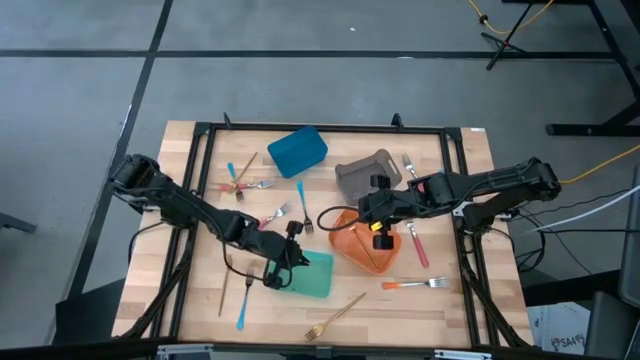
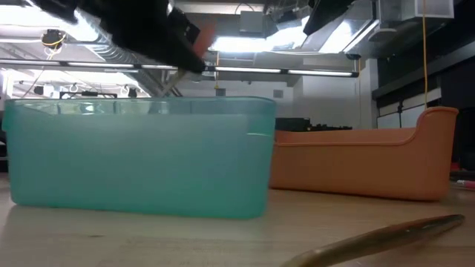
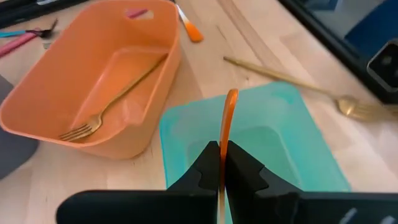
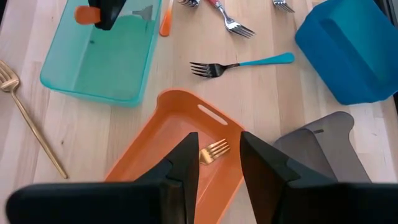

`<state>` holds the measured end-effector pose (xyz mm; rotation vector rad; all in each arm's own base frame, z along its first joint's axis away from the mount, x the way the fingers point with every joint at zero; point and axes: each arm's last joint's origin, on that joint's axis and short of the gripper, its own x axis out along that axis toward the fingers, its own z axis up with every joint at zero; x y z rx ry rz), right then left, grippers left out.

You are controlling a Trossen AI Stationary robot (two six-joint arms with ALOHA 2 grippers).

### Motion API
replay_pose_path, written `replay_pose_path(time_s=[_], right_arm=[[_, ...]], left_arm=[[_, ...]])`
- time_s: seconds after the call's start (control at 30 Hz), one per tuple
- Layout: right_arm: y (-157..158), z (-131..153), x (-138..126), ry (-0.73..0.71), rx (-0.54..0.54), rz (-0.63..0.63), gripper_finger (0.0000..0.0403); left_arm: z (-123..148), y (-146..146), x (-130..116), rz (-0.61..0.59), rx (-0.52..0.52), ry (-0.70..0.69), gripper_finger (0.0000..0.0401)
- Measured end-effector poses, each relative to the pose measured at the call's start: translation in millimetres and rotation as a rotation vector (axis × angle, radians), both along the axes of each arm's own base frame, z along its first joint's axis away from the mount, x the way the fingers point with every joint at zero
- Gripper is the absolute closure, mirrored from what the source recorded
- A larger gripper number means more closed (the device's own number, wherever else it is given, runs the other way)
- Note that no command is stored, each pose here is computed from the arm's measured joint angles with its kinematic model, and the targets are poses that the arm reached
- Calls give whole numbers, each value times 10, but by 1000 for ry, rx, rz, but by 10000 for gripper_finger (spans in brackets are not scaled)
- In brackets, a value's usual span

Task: Sort silverware by color (type)
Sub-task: Put the orange fork into the green bin

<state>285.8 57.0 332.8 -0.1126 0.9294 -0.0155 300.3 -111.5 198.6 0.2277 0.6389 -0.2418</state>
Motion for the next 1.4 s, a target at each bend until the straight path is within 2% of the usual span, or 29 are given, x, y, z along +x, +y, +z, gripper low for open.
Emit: replay_pose_path(time_s=[0.57, 1.03, 1.4], right_arm=[[0, 1, 1, -1, 0, 0, 297], [1, 0, 3, -2, 0, 0, 297], [1, 0, 3, -2, 0, 0, 297]], left_arm=[[-557, -50, 127, -73, 132, 143, 397], [-753, -90, 153, -146, 80, 203, 396], [-745, -94, 162, -148, 79, 187, 334]])
